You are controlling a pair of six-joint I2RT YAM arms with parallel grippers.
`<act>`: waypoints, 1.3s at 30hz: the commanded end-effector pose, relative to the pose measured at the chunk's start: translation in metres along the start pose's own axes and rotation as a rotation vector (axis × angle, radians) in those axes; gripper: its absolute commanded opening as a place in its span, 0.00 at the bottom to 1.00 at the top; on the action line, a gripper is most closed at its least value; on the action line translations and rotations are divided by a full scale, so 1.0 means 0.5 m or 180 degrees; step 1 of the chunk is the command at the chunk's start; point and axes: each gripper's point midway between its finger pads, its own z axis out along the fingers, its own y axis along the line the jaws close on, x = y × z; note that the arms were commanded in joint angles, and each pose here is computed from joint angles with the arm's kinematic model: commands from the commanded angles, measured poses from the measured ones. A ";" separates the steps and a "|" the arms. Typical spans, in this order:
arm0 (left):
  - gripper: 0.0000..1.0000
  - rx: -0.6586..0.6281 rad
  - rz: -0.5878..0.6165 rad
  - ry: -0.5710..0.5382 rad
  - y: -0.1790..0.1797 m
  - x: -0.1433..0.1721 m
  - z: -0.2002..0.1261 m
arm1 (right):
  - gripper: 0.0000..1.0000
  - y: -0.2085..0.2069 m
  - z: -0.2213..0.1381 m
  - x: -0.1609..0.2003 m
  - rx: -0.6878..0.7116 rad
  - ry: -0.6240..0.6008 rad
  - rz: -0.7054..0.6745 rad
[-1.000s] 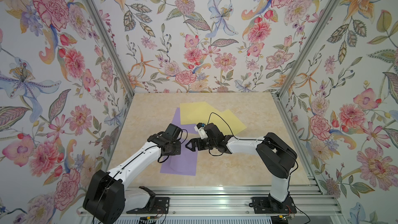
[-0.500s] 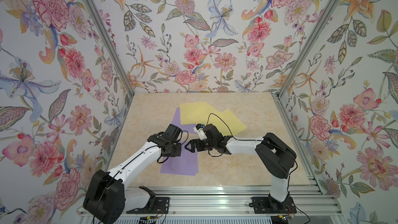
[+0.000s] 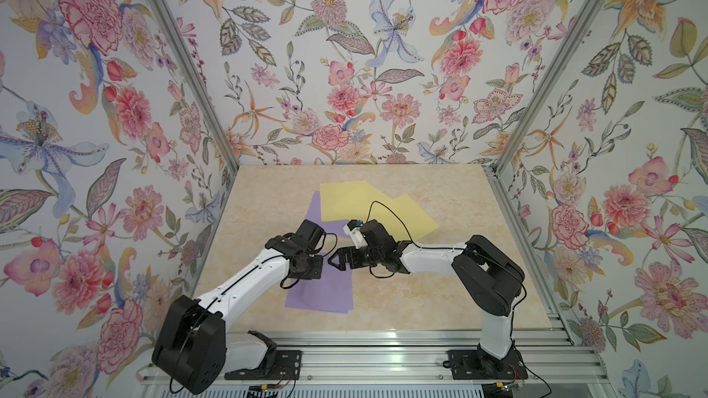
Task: Sort the scattered colored papers by color
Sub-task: Place the colored paper.
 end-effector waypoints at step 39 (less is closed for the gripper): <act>0.00 -0.0106 0.0208 0.0048 0.001 -0.031 -0.012 | 1.00 -0.015 0.038 0.018 0.0040 0.0195 0.0007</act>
